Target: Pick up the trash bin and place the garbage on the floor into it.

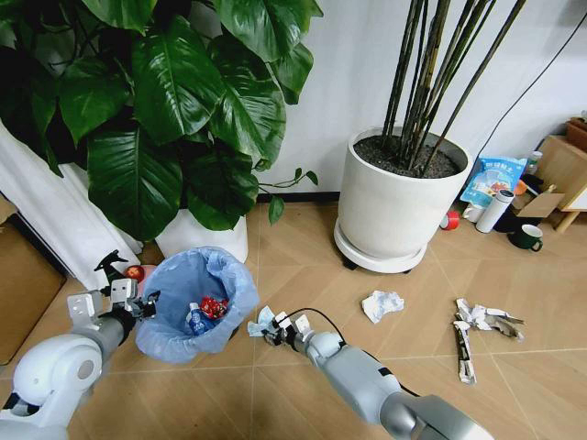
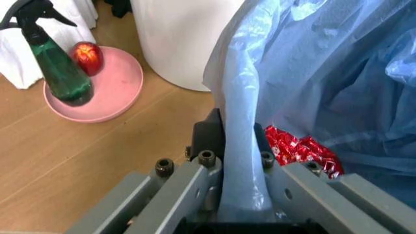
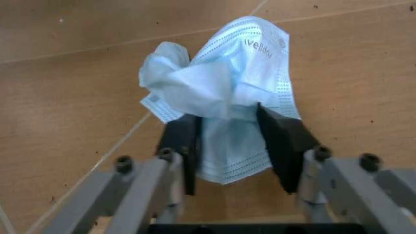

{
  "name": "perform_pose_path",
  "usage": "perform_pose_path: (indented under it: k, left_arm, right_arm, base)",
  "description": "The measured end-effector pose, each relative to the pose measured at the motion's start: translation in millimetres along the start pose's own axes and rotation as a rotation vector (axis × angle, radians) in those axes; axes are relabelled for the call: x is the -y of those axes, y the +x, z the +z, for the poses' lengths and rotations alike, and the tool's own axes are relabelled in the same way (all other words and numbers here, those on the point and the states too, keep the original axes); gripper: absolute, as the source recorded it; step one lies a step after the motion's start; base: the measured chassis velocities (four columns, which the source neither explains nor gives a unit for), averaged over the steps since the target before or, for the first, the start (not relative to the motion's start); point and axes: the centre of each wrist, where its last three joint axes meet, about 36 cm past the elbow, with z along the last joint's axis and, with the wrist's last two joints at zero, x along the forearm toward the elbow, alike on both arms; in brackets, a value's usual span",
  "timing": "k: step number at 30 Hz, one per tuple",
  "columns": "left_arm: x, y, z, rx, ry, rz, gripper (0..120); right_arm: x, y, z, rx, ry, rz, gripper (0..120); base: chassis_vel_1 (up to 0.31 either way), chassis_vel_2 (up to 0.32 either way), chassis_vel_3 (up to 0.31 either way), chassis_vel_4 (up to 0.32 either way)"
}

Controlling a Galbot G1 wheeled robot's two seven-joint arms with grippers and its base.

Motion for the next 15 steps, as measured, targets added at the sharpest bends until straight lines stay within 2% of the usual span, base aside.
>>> perform_pose_path:
  k: [4,6,8,15]
  left_arm:
    - [-0.2,0.1,0.4,-0.002,-0.001,-0.001,0]
    - [-0.2,0.2,0.5,-0.003,-0.002,-0.001,0]
    - [0.4,-0.2,1.3,-0.005,-0.005,0.001,0]
    - [3.9,-2.5,3.7,-0.016,-0.013,0.012,0]
  right_arm:
    - [1.4,3.0,3.3,0.001,-0.002,0.002,14]
    - [2.7,4.6,4.3,0.003,-0.002,0.003,11]
    - [6.6,9.0,5.4,0.006,-0.005,0.01,0]
    - [24.1,26.7,4.2,0.032,-0.011,0.05,0]
  base:
    - [0.0,0.0,0.0,0.0]
    - [0.0,0.0,0.0,0.0]
    - [0.0,0.0,0.0,0.0]
    - [0.0,0.0,0.0,0.0]
